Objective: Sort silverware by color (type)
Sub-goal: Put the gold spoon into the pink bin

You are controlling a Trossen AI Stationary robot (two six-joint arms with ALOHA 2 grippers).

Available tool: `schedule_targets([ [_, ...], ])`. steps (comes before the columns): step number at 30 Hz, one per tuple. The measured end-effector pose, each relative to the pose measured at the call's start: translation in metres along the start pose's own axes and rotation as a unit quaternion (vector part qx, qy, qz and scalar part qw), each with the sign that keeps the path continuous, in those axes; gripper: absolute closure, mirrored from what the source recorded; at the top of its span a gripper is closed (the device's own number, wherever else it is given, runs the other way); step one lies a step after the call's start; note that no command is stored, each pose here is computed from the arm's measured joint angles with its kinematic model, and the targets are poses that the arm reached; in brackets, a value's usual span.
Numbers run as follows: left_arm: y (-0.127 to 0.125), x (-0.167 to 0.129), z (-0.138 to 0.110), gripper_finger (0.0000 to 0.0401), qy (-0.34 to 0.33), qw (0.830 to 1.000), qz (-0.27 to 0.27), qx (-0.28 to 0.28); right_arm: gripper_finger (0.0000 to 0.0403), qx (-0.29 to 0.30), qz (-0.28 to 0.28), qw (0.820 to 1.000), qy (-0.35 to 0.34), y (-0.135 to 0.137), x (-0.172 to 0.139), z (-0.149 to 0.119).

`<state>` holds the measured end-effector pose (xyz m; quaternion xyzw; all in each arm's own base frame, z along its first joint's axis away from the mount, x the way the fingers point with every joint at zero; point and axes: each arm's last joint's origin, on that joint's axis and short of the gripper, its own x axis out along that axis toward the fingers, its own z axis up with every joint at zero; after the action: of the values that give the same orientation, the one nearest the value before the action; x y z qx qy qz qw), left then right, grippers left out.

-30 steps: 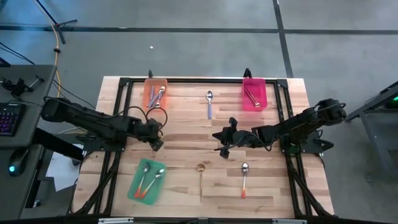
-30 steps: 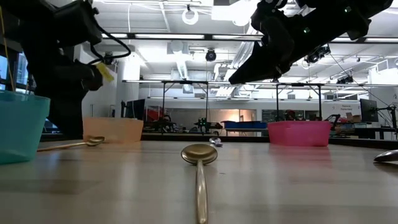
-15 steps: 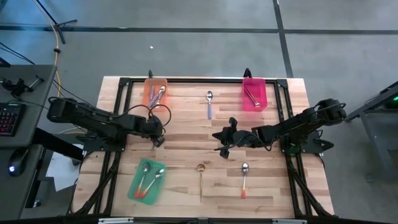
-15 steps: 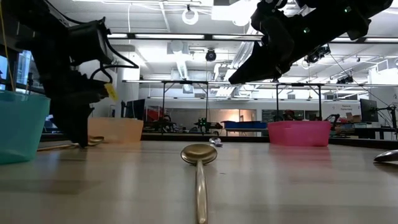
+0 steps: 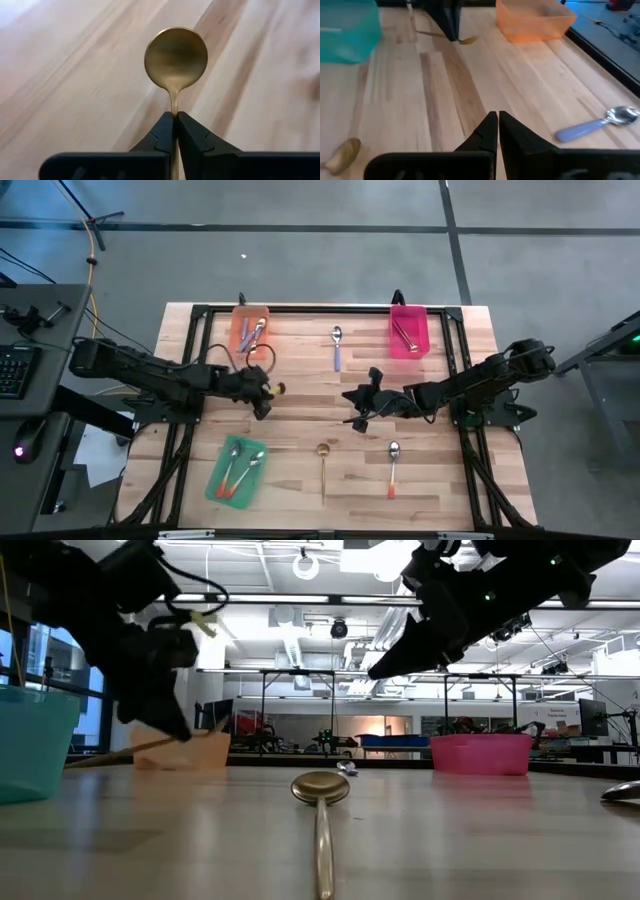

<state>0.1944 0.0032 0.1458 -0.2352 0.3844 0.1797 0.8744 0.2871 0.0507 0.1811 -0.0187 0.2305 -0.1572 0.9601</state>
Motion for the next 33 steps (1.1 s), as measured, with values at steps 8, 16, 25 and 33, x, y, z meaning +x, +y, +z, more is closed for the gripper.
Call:
schedule_targets([
  [8, -0.013, -0.004, 0.014, 0.0398, -0.200, 0.966, -0.161, -0.016, 0.0400, 0.051, 0.060, 0.995, -0.060, 0.011, 0.031, -0.007],
  [16, -0.033, -0.018, 0.033, 0.0400, -0.334, 0.913, -0.232, 0.034, 0.0301, 0.108, 0.126, 0.976, -0.138, 0.012, 0.069, 0.010],
  [25, -0.045, -0.021, 0.045, 0.0400, -0.383, 0.891, -0.232, 0.078, 0.0214, 0.115, 0.149, 0.963, -0.192, 0.008, 0.093, 0.056],
  [33, -0.045, -0.021, 0.045, 0.0401, -0.390, 0.888, -0.230, 0.084, 0.0310, 0.104, 0.161, 0.960, -0.205, 0.008, 0.094, 0.071],
])
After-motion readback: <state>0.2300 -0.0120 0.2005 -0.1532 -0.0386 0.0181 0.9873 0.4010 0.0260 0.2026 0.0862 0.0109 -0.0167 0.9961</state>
